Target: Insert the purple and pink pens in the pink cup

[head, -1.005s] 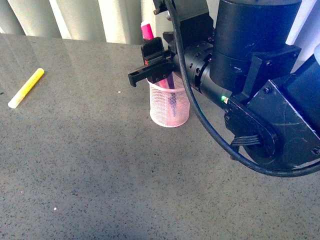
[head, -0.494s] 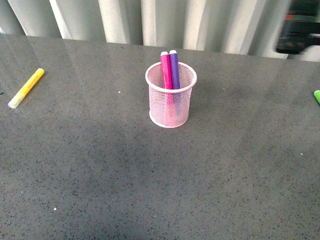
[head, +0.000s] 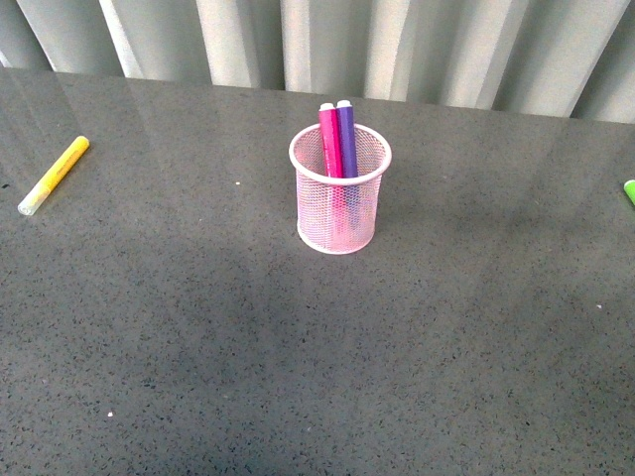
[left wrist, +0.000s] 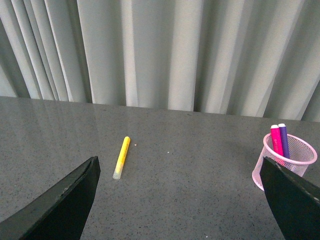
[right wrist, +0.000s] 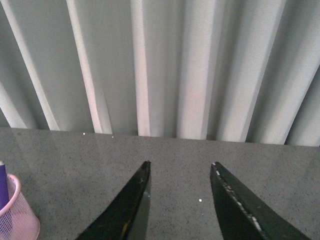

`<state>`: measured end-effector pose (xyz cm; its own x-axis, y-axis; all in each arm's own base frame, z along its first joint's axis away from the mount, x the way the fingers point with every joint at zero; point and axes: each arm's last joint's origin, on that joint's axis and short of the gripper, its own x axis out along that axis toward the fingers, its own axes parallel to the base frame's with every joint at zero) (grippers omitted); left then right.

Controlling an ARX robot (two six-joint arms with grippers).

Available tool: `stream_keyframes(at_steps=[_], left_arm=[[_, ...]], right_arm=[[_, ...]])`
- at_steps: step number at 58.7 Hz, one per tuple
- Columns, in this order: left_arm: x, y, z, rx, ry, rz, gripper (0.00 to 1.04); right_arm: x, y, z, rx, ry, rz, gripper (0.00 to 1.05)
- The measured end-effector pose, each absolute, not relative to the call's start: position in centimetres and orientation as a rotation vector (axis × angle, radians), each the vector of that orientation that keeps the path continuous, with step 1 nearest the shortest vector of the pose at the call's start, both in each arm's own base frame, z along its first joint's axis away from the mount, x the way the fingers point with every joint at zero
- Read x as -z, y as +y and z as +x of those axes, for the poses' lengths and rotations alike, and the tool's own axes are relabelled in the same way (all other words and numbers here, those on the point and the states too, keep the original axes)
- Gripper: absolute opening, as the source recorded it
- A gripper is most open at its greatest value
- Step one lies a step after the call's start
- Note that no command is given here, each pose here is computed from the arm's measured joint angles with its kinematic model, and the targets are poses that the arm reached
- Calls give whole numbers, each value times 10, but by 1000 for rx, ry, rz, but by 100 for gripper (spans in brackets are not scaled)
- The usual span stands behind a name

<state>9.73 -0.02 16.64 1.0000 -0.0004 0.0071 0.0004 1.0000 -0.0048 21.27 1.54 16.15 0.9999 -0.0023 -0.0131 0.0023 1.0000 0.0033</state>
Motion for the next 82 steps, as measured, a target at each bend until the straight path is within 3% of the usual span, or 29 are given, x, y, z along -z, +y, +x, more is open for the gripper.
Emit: stream_keyframes(at_steps=[8,34,82], left_arm=[[-166,0,97,0,-7,-4,98],[-166,0,97,1,-7,-4,98],[-166,0,97,1,-7,-4,98]], right_arm=[[-161,8,191,-28,17,1,3],[-163,0,152,-2,14,0,3],[-174,0,119,-3,-24,0,3]])
